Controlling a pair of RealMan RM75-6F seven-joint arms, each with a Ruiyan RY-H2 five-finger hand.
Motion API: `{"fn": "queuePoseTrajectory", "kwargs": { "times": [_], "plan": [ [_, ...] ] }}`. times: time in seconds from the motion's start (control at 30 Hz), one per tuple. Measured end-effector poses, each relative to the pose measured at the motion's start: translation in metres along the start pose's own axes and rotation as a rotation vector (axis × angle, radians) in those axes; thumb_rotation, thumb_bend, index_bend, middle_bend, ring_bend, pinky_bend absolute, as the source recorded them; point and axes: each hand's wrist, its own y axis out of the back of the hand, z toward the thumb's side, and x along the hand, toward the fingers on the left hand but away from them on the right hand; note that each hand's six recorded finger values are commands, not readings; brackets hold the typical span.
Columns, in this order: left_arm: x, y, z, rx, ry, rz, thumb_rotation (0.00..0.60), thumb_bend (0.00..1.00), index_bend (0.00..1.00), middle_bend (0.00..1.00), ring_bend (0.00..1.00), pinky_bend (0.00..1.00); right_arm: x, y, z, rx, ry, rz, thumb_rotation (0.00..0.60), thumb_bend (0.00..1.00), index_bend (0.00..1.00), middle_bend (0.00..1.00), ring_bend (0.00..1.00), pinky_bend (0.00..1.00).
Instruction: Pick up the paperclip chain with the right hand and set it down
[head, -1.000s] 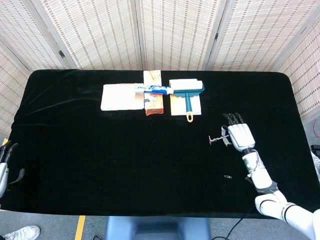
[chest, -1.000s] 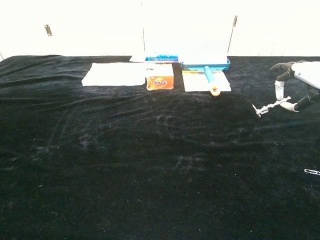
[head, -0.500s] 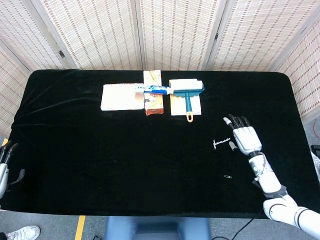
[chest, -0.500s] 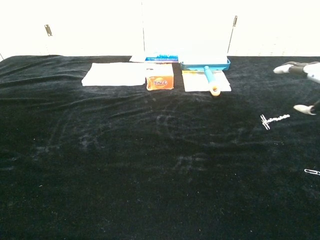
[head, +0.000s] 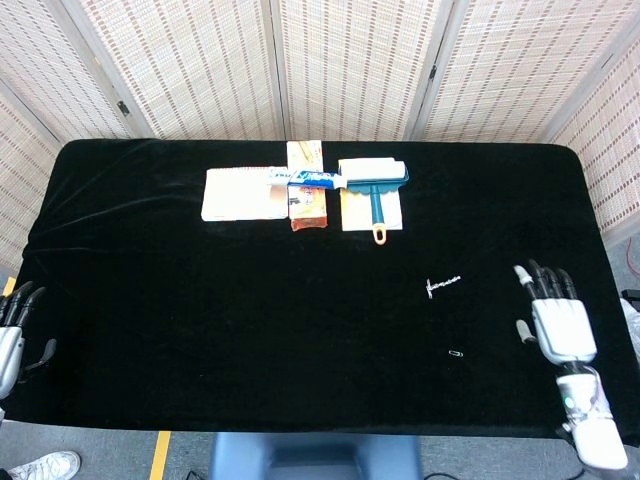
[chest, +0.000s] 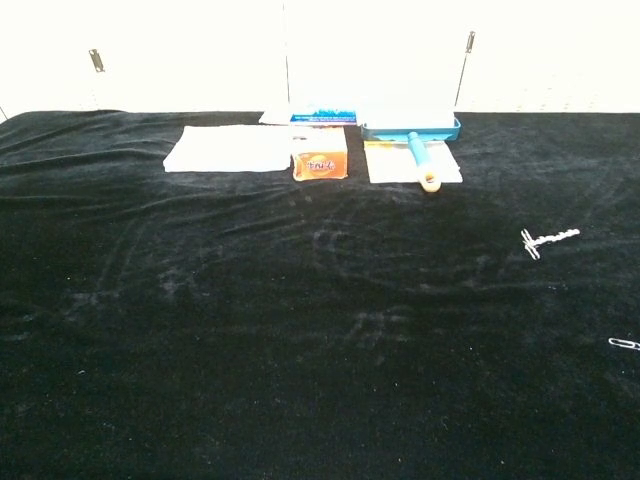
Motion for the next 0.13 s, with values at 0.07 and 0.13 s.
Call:
{"fn": "queuePoseTrajectory", "kwargs": {
  "times": [0.07,0.13],
  "plan": [
    [-0.002,0.002,0.001,-0.001,-0.008,0.009,0.6,0.49,0.0,0.02,0.0,0.0,0.009,0.001,0.0,-0.003,0.009,-0.015,0.6,0.39,0.0,0.0,0.0,0.0],
    [-0.004,0.002,0.001,-0.001,-0.004,0.014,0.6,0.49,0.0,0.02,0.0,0.0,0.017,0.001,0.002,-0.008,0.027,-0.021,0.6,0.39,0.0,0.0,0.0,0.0]
  ]
}}
